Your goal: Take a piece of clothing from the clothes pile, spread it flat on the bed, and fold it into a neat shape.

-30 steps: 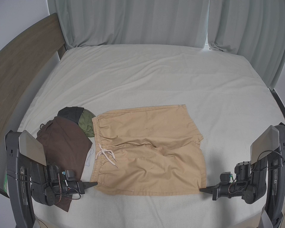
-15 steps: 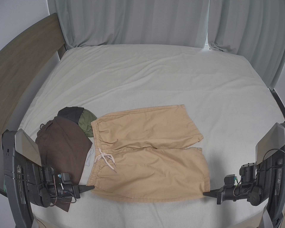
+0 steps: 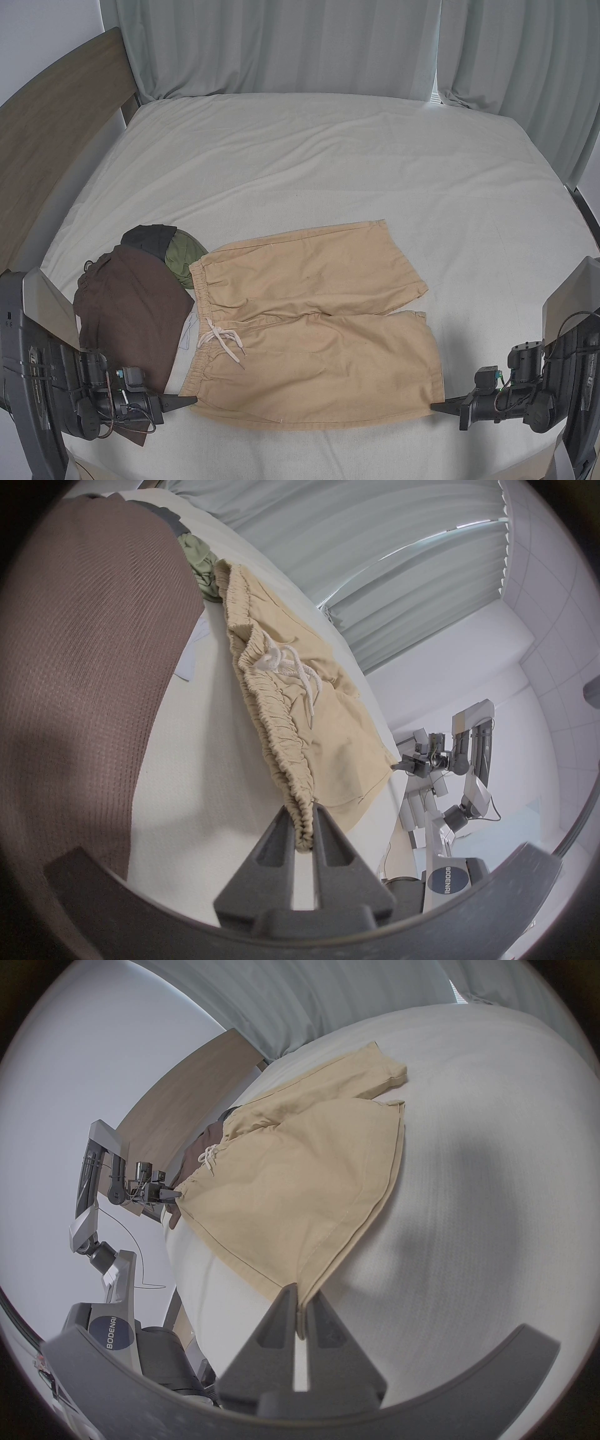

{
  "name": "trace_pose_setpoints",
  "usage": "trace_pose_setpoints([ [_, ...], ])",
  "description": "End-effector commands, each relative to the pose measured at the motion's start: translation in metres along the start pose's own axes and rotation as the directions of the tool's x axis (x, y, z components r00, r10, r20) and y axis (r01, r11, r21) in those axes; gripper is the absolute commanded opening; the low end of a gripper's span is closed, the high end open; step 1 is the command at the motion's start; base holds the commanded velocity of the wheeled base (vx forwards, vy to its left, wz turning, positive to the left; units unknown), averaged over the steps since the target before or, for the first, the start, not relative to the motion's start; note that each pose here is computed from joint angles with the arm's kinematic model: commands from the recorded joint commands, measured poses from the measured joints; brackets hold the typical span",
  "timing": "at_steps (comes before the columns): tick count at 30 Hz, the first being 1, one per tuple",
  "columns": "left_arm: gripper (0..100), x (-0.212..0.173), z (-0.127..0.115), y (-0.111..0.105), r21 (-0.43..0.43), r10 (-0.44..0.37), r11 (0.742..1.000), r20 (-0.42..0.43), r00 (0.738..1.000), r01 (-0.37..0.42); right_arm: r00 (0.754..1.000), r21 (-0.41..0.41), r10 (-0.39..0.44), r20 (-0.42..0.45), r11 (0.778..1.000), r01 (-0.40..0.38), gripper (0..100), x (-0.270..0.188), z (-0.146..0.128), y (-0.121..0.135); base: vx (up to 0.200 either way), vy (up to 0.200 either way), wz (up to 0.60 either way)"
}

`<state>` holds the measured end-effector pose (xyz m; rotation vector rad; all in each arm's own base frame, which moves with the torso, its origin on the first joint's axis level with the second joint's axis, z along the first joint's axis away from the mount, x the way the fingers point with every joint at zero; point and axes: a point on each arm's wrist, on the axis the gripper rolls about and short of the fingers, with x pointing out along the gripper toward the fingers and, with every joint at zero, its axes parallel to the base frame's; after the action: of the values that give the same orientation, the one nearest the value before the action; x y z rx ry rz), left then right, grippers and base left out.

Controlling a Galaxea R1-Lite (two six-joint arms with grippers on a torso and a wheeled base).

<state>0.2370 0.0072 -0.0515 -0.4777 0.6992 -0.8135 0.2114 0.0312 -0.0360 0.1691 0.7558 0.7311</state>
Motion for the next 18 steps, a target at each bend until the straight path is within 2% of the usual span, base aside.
trace_pose_setpoints([
  [1,0,-0.004,-0.003,-0.006,0.019,0.001,1.0,-0.009,1.0,-0.001,1.0,-0.011,-0.004,0.012,1.0,0.004,0,-0.006,0.002,0.003,0.0,0.0,0.0],
  [11,0,-0.014,-0.017,-0.015,0.052,0.002,0.999,-0.045,0.999,0.0,0.999,-0.019,-0.021,0.038,1.0,0.022,0,-0.012,0.007,0.001,0.0,0.0,0.0],
  [15,0,-0.02,-0.021,-0.018,0.061,-0.034,0.997,-0.047,0.998,0.037,1.0,-0.033,-0.016,-0.011,0.999,0.016,0,-0.014,0.002,0.004,0.0,0.0,0.0],
  [18,0,-0.021,-0.022,-0.016,0.074,-0.031,0.997,-0.043,0.999,0.034,0.999,-0.038,-0.012,-0.043,0.999,0.011,0,-0.017,0.0,0.007,0.0,0.0,0.0],
])
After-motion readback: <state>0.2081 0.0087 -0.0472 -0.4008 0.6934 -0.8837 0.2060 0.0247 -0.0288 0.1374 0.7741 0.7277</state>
